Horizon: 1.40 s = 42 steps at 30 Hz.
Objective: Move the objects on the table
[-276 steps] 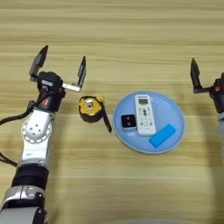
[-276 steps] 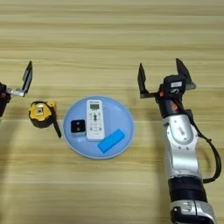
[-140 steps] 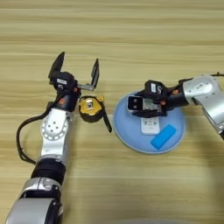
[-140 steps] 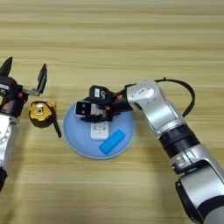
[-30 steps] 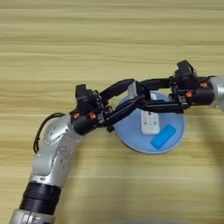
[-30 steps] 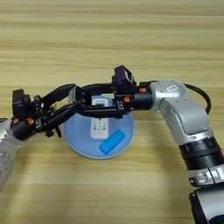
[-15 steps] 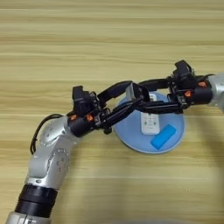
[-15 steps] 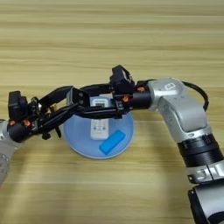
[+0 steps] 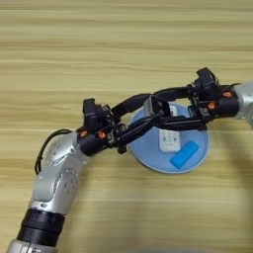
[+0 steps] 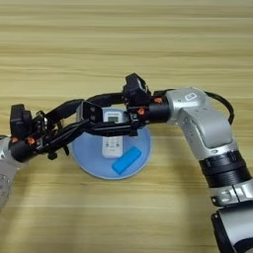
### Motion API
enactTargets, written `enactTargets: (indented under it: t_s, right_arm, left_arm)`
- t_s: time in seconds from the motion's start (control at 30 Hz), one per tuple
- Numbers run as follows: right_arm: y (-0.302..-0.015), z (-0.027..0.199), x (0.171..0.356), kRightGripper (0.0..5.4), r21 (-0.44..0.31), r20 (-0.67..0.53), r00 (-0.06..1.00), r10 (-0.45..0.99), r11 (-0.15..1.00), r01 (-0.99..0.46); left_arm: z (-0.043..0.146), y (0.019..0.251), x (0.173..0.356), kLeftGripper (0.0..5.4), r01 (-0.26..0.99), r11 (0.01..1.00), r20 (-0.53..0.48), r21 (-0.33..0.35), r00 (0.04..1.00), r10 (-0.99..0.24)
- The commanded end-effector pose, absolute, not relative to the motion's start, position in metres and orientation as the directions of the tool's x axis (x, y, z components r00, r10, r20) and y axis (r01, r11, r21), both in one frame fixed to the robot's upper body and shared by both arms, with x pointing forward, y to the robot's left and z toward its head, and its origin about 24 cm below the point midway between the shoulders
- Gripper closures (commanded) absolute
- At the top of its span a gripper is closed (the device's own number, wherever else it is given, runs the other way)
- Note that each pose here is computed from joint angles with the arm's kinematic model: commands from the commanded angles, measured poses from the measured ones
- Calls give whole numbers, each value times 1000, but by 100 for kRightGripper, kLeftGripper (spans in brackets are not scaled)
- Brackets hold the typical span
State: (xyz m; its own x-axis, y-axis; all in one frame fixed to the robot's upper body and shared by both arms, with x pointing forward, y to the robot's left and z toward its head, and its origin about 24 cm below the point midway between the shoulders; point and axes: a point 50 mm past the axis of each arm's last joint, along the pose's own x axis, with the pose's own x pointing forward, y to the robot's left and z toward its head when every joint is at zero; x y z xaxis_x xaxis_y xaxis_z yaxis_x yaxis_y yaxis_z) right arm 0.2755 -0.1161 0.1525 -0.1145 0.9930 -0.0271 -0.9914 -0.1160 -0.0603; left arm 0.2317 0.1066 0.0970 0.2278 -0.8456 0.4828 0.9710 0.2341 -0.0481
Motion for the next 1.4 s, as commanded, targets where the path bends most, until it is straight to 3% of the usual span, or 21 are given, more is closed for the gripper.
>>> enactTargets:
  t_s: [0.03, 0.53, 1.13, 1.4]
  right_arm:
    - [-110, 165, 277, 165, -101, -3, -138, 990, -137, -985]
    - [-121, 162, 269, 1, -115, -4, -139, 990, -138, -984]
    - [-141, 170, 260, 0, -154, 55, -72, 996, -63, -986]
    - [-155, 179, 261, 0, -170, 202, 72, 977, 108, -980]
  left_arm:
    - [94, 102, 230, 290, 978, 202, 455, -46, 201, -868]
    - [93, 102, 230, 290, 975, 216, 453, -42, 211, -866]
    - [91, 104, 232, 290, 973, 227, 437, -36, 220, -872]
    - [89, 106, 235, 290, 969, 248, 404, -24, 236, -884]
